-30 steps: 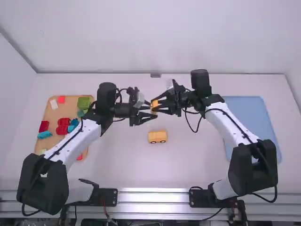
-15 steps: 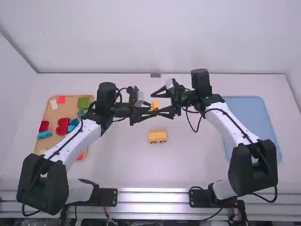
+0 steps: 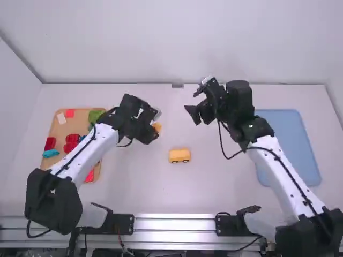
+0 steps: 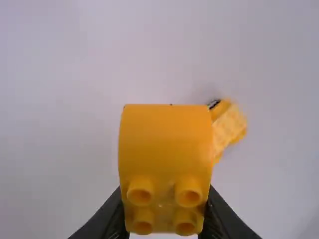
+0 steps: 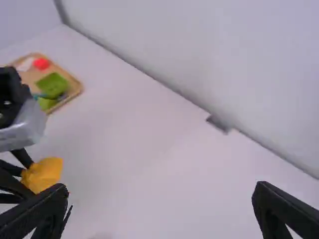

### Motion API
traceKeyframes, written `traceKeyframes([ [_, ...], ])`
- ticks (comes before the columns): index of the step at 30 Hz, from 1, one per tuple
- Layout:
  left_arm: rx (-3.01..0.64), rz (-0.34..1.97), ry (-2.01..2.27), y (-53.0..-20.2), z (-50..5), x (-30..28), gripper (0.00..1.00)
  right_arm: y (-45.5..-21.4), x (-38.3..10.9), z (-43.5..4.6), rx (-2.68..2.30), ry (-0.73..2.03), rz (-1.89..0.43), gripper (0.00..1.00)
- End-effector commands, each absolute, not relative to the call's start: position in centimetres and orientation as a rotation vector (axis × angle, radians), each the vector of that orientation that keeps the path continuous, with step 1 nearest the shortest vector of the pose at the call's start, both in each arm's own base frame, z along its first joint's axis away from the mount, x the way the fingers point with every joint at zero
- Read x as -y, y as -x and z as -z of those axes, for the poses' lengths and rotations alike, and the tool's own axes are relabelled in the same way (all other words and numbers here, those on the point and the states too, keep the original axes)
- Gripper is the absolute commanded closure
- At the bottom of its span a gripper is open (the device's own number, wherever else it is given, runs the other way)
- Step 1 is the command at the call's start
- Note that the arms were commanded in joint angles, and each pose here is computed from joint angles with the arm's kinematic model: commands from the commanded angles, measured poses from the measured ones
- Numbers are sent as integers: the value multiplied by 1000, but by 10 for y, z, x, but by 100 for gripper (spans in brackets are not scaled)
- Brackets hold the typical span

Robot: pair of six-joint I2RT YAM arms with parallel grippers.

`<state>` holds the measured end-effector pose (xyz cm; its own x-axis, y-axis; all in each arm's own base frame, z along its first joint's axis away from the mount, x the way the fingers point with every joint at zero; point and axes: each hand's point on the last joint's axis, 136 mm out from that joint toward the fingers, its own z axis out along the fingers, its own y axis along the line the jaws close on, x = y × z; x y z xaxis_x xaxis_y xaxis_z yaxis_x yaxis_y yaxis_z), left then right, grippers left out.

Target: Assemble lego blocks to make yellow taxi

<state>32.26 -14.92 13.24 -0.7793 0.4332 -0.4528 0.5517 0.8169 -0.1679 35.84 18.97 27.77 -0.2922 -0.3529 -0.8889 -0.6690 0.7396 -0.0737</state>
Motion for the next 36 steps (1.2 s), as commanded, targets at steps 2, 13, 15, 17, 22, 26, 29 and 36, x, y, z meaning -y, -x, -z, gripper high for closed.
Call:
traceKeyframes([
  [2, -2587, 209, -1149, -318, -109, 147, 98, -350, -180, -249, -1970, 764, -289, 2],
  [13, -2414, -14, -1819, -300, -30, 136, 98, -315, -160, -233, -1836, 655, -487, 2],
  [15, -2364, 2, -1918, -288, -18, 135, 96, -315, -152, -235, -1818, 611, -511, 2],
  [17, -2288, 25, -2025, -280, -10, 134, 93, -315, -150, -235, -1803, 614, -524, 2],
  [22, -2124, -35, -2053, -289, 14, 136, 96, -314, -149, -232, -1805, 631, -587, 2],
  [26, -2106, -52, -2047, -290, 18, 135, 74, -315, -153, -225, -1815, 650, -632, 2],
  [29, -2084, -21, -2044, -290, 18, 142, 1, -317, -156, -221, -1813, 666, -667, 2],
  [36, -2013, 316, -1918, -290, 8, 150, 1, -324, -154, -216, -1816, 658, -691, 2],
])
